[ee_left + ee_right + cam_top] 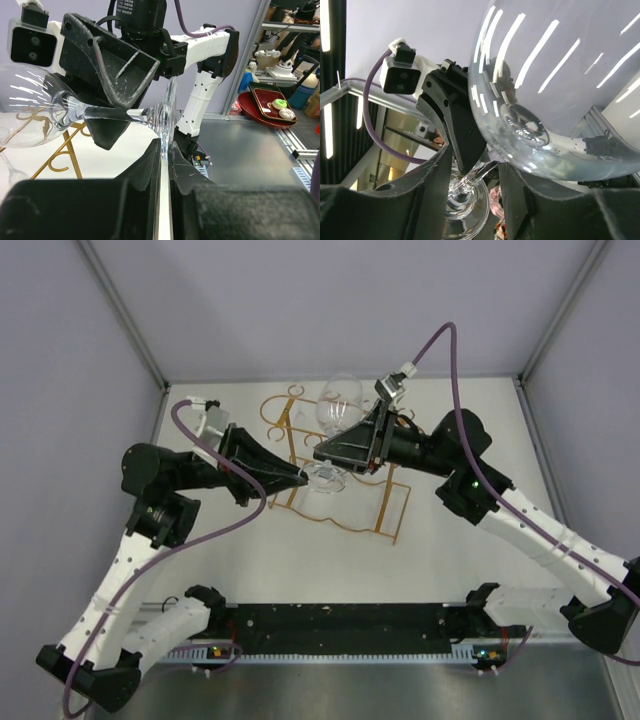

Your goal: Take the wine glass off the wine glass rack

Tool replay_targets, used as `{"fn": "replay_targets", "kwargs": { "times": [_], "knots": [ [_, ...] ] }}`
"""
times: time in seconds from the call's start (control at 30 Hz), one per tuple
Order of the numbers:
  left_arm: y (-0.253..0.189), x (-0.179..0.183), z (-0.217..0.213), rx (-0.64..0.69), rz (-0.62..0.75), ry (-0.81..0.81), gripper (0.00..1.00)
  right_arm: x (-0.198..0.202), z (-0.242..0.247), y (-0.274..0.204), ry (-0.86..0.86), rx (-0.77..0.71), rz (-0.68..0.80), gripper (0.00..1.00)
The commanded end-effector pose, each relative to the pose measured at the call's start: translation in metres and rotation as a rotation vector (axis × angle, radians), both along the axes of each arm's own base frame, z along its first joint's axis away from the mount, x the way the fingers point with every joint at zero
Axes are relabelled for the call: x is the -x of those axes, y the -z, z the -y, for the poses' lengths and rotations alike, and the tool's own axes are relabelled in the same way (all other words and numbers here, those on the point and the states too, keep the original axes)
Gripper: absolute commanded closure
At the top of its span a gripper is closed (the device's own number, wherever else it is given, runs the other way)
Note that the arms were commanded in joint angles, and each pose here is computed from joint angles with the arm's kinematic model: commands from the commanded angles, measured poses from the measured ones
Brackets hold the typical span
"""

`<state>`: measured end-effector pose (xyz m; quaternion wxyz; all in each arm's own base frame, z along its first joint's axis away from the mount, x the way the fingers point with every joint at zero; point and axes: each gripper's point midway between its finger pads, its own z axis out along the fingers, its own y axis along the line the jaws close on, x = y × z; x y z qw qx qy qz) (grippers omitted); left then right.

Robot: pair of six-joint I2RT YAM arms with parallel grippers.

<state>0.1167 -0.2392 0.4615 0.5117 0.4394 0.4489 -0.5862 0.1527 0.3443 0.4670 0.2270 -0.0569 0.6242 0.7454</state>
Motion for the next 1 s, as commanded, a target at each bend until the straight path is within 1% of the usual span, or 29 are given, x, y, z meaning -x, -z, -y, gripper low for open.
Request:
{"fn": "replay_targets", "kwargs": {
  "times": [0.0, 0.1, 0.33, 0.37, 0.4, 0.53, 0.63, 0.73, 0.8, 0.9, 0.97],
  "knots": [
    [-0.017, 0.01, -0.004, 0.052, 0.134, -0.027, 1.0, 0.012, 0.007, -0.04, 0.001, -0.105, 0.082, 0.62],
    [-0.014, 0.012, -0.004, 0.049, 0.142, -0.024, 1.0, 0.011, 0.007, -0.04, 0.004, -0.106, 0.081, 0.73],
    [0.0, 0.015, -0.004, 0.025, 0.137, -0.03, 1.0, 0.01, 0.007, -0.038, 0.009, -0.102, 0.076, 0.93],
    [0.001, 0.014, -0.005, 0.023, 0.137, -0.038, 1.0, 0.009, 0.006, -0.037, 0.008, -0.102, 0.074, 0.98],
    [0.003, 0.013, -0.005, 0.019, 0.134, -0.046, 1.0, 0.01, 0.007, -0.038, 0.007, -0.103, 0.075, 1.0],
    [0.009, 0.01, -0.005, 0.002, 0.133, -0.067, 0.99, 0.009, 0.005, -0.038, 0.003, -0.102, 0.073, 1.0],
    [0.014, 0.011, -0.006, -0.012, 0.121, -0.075, 0.89, 0.01, 0.006, -0.038, 0.003, -0.094, 0.079, 1.0],
    [0.018, 0.015, -0.008, -0.027, 0.098, -0.068, 0.66, 0.011, 0.008, -0.041, 0.014, -0.081, 0.102, 1.0],
    [0.021, 0.021, -0.01, -0.033, 0.078, -0.056, 0.55, 0.012, 0.009, -0.041, 0.018, -0.066, 0.121, 1.0],
    [0.02, 0.032, -0.014, -0.026, 0.05, -0.044, 0.45, 0.015, 0.01, -0.04, 0.015, -0.033, 0.15, 1.0],
    [0.018, 0.04, -0.016, -0.015, 0.026, -0.024, 0.42, 0.016, 0.01, -0.038, 0.013, -0.007, 0.176, 1.0]
  ]
}}
